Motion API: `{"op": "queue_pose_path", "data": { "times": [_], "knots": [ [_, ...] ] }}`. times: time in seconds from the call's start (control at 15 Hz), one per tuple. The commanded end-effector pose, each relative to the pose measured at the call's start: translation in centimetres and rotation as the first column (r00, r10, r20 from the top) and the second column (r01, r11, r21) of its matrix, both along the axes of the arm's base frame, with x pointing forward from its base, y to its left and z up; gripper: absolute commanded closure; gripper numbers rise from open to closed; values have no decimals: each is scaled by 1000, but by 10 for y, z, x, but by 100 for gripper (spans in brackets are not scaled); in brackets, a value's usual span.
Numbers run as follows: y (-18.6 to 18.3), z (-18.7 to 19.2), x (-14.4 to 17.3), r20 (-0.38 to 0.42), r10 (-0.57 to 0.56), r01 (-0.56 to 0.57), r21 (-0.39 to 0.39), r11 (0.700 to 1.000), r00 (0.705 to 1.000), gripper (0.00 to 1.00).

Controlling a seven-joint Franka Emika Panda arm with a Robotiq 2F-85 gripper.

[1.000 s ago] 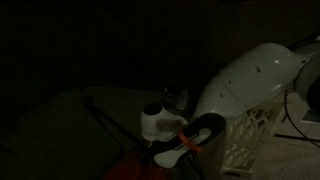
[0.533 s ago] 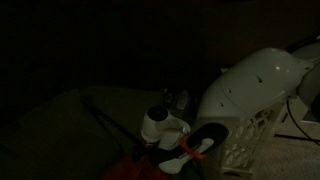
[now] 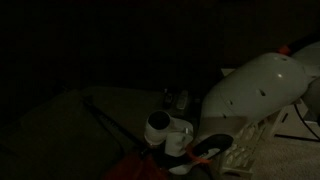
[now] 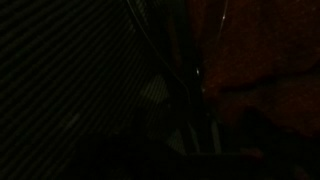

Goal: Put the black rod on the right armrest of the sofa.

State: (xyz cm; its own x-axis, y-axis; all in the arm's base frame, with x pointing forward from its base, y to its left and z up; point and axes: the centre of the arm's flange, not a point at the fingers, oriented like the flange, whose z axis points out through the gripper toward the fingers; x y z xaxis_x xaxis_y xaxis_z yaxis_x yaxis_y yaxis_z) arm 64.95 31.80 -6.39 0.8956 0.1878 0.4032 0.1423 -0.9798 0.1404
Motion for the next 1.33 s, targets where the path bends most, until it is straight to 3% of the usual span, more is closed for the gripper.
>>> {"op": "queue_pose_path", "data": {
  "times": [0.0,0.6,1.0,1.27],
  "knots": [
    [29,-61,34,-19,-2,2,-23,1000,1000,6],
    [12,-91,19,-177,-143,116,-156,981,974,4],
    [9,-95,16,-199,-157,128,-153,980,967,17],
    [16,-102,6,-249,-137,115,-103,988,959,15]
  ]
}}
